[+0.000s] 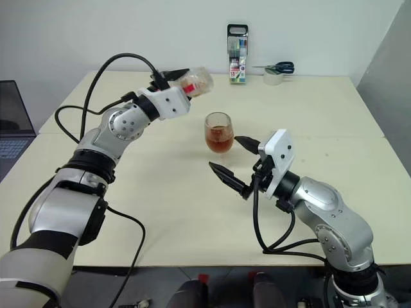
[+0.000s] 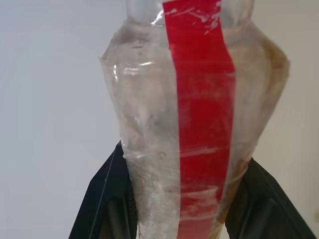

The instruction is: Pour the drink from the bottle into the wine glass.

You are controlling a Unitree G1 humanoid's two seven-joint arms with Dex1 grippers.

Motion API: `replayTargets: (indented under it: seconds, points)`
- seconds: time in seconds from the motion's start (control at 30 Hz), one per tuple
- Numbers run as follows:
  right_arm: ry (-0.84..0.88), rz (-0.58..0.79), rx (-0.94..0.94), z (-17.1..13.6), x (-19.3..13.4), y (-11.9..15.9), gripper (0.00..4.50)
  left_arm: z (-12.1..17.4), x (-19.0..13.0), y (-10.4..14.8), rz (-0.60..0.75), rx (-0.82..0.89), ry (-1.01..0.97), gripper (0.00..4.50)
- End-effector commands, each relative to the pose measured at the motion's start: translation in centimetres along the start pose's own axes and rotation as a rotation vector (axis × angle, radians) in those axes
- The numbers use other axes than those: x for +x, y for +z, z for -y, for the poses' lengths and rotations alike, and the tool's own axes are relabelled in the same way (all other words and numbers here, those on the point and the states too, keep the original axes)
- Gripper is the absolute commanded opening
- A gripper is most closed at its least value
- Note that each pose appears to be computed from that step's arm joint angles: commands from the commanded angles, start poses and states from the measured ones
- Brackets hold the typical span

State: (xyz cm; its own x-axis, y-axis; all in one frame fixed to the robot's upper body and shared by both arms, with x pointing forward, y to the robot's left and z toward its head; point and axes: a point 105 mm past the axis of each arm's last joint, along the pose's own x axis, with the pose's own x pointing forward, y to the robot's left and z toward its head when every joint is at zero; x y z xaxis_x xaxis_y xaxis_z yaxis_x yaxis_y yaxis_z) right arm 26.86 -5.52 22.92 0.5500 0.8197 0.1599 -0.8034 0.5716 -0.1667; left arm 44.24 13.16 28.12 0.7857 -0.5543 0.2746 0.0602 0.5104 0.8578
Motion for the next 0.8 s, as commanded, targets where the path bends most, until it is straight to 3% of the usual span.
replayTargets:
  seconds: [0.03, 0.17, 0.27, 0.6, 0.8]
  points:
    - [0.038, 0.016, -0.035, -0.7, 0.3, 0.8, 4.50, -2.6, -1.4, -1.2, -0.059, -0.293, 0.133, 1.71]
    - [0.084, -0.069, -0.039, -1.1, 0.6, 0.0, 4.50, -1.7, -4.9, -4.2, -0.177, -0.585, 0.208, 1.71]
    - [0.115, -0.089, -0.031, -1.2, 0.9, 0.0, 4.50, -0.4, -7.7, -5.6, -0.258, -0.687, 0.235, 1.71]
    - [0.286, -0.141, -0.053, -2.9, 1.8, -0.1, 4.50, 2.3, -13.7, -8.3, -0.389, -0.889, 0.317, 1.71]
    - [0.335, -0.160, -0.084, -3.2, 2.2, -0.4, 4.50, 4.0, -15.4, -9.9, -0.462, -0.935, 0.315, 1.71]
